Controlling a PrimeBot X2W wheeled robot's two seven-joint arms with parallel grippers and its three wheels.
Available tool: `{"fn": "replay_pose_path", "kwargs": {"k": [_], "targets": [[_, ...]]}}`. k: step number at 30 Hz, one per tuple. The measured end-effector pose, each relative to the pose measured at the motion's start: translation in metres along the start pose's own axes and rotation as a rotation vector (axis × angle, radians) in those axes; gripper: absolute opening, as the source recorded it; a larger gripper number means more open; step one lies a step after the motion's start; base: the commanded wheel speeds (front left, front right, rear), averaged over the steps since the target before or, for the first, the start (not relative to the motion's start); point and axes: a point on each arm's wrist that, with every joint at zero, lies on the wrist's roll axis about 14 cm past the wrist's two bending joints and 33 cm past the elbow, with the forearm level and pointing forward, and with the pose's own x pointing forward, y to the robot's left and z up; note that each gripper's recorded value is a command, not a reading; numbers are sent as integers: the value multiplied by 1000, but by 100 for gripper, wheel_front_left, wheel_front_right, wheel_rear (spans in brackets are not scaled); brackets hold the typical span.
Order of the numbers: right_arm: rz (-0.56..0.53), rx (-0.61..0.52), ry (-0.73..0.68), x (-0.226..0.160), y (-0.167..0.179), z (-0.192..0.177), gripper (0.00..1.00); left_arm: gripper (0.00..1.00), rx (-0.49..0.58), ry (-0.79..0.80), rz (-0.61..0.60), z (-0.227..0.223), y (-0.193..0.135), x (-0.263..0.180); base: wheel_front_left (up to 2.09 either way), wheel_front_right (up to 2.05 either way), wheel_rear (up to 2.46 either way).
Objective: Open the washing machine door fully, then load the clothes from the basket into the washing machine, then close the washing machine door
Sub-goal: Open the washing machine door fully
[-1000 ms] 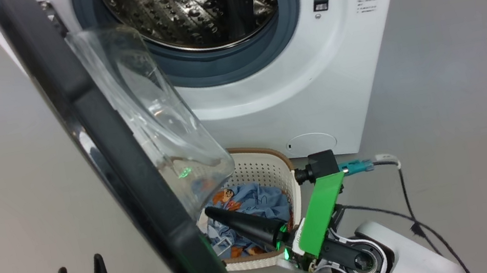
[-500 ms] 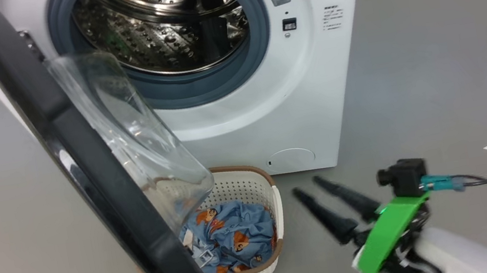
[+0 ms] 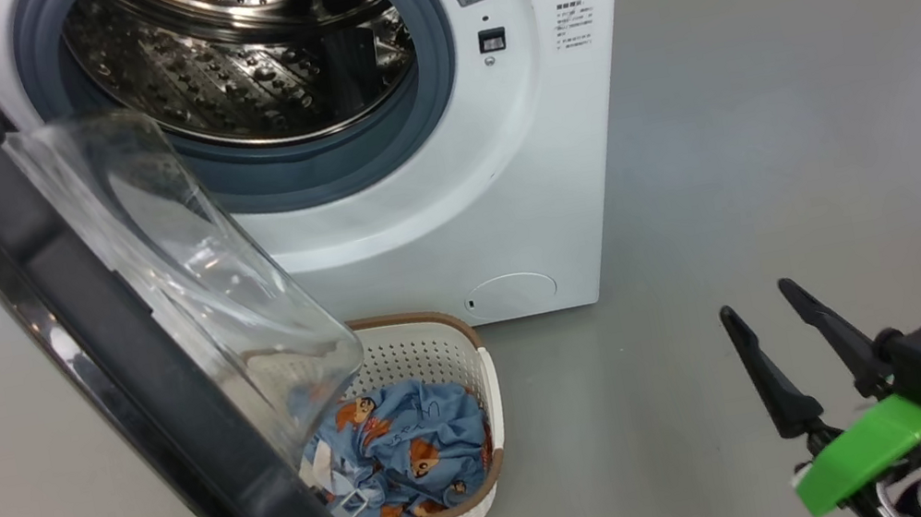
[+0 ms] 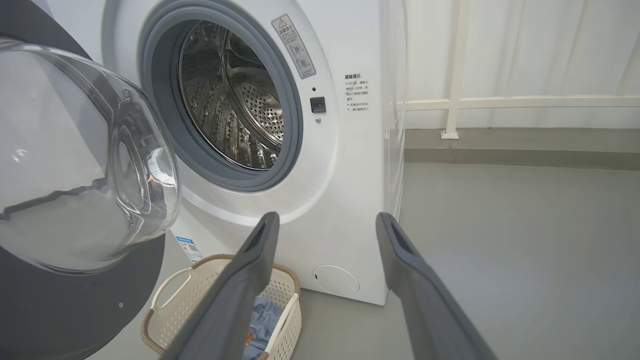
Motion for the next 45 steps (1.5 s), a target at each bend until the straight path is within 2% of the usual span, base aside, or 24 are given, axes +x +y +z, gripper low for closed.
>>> {"fn": "replay_pose_path", "kwargs": {"k": [6, 12, 22, 45], "targets": [[-106, -58, -4, -21, -20, -3, 100, 100, -3, 1, 6, 0, 2, -1, 0, 0, 0], [-155, -134, 25, -35, -34, -8, 100, 100, -5, -4, 13, 1, 4, -3, 0, 0, 0], [-256, -136, 80, -67, -51, -23, 100, 100, -9, -3, 26, 0, 10, -16, 0, 0, 0], [-275, -141, 102, -75, -56, -29, 100, 100, -14, -11, 25, 2, 11, -20, 0, 0, 0]]}}
